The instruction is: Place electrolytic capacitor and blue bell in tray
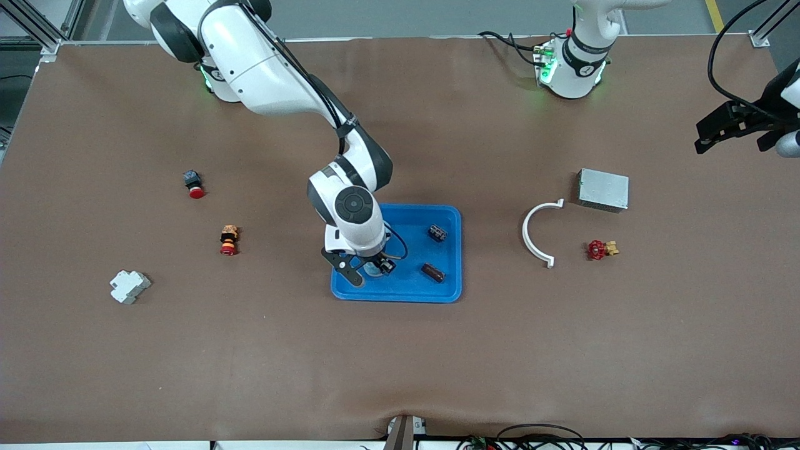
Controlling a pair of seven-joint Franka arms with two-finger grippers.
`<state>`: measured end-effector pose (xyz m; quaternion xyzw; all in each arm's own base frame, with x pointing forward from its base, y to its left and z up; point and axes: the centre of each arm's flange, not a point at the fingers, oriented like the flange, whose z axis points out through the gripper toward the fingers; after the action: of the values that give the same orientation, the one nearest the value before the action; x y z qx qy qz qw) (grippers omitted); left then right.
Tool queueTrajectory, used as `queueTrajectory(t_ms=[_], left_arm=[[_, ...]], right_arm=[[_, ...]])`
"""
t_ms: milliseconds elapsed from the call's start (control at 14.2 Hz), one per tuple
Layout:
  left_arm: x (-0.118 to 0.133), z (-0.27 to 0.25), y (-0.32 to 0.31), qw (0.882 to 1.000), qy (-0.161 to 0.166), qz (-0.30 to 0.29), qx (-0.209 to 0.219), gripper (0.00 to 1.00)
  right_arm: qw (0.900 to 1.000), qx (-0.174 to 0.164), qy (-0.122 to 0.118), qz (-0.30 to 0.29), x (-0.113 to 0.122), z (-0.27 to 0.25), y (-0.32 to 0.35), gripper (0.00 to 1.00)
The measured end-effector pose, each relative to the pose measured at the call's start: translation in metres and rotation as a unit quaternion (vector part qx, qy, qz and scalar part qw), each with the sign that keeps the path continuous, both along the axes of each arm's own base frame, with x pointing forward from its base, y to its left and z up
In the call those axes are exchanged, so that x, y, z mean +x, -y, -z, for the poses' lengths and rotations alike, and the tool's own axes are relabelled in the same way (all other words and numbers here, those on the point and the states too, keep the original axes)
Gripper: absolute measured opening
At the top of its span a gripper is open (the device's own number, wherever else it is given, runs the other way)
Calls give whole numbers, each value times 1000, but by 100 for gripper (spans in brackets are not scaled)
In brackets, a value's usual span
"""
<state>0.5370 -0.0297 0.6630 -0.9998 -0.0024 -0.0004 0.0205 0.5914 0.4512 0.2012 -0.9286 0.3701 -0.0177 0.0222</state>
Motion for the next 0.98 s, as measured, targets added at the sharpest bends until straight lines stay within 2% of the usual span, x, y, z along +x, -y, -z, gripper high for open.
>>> queueTrajectory(t_ms=[351, 492, 632, 702, 913, 983], left_arm=[[0, 3, 0, 1000, -3, 0, 0, 100], [0, 3, 0, 1000, -3, 0, 0, 100], [0, 3, 0, 1000, -3, 0, 0, 100], [0, 3, 0, 1000, -3, 0, 0, 100], [0, 3, 0, 1000, -3, 0, 0, 100], [0, 3, 0, 1000, -3, 0, 0, 100]], right_arm=[[1000, -5, 5, 3, 0, 1, -1, 63], [1000, -8, 12, 1, -1, 4, -2, 76], [1000, -8, 15, 2, -2, 6, -4, 96], [1000, -8, 15, 2, -2, 6, -4, 100], [1000, -12, 18, 5, 5, 2, 1, 100], [1000, -22, 12, 2, 10, -2, 8, 100]])
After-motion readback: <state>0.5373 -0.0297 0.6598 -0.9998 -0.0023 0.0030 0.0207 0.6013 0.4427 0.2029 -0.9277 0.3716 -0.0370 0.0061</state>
